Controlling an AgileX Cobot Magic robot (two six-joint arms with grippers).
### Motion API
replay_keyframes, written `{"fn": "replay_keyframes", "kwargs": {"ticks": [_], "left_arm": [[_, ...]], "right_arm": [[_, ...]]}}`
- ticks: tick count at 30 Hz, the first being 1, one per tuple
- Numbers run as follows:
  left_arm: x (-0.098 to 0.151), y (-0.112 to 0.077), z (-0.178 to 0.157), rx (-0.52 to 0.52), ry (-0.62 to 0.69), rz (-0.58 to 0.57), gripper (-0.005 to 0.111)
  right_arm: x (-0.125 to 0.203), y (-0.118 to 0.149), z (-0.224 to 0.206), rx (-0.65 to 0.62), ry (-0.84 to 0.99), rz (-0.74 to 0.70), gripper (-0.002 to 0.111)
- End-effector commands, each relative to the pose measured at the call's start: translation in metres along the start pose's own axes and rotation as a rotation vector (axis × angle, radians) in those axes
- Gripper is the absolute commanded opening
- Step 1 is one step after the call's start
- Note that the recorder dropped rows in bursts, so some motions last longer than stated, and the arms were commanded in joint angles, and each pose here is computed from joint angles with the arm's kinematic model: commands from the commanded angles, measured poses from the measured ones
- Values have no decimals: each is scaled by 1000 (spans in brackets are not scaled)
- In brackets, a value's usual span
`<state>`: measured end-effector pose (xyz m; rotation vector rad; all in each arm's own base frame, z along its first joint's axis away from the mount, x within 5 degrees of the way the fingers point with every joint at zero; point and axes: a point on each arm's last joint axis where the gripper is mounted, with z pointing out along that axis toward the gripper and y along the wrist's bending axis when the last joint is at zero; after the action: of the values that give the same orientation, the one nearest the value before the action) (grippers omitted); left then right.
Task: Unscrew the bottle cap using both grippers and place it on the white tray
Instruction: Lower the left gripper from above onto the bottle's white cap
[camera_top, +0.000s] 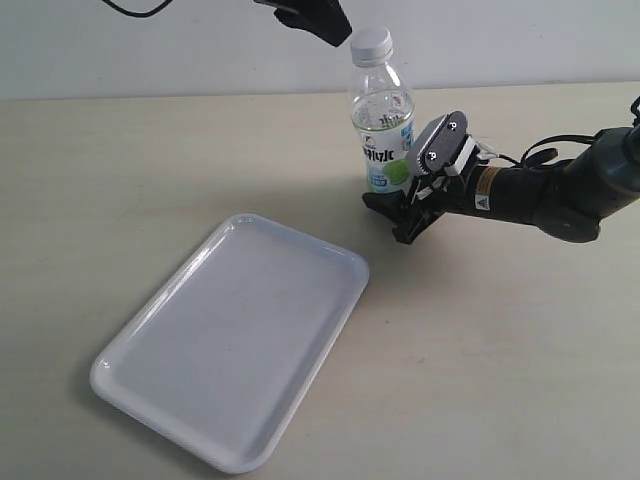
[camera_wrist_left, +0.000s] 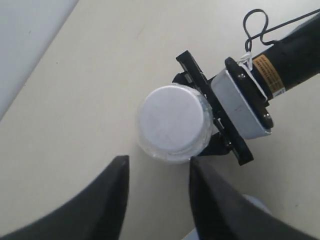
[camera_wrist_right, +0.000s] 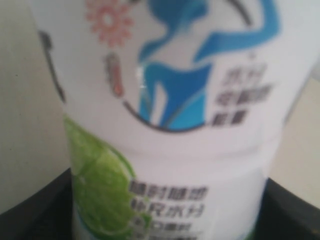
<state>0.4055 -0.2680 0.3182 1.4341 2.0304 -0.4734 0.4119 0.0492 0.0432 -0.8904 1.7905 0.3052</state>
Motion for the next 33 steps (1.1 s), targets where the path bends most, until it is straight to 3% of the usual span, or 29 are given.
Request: {"fn": "replay_keyframes", "kwargs": {"ticks": [1,8,12,17,24,33], "left_arm": [[-7,-5,-4,3,-31,22,56],[-18,-18,2,-5,-60,307,57],[-32,-30,8,-43,-116,338,57],[-38,-40,13,-81,-93,409,57],[-31,-41,14,-54,-15,428,57],[-31,-36,14,-118,-2,447,57]], "right_arm": [[-3,-3,0,14,-14,-5,0],[-3,-3,0,15,-14,-20,0],[-3,-3,0,13,-12,-25,0],[-3,-3,0,14,-10,-44,0],[-3,-3,0,14,-10,-44,0],[-3,-3,0,14,-10,-58,0]]}}
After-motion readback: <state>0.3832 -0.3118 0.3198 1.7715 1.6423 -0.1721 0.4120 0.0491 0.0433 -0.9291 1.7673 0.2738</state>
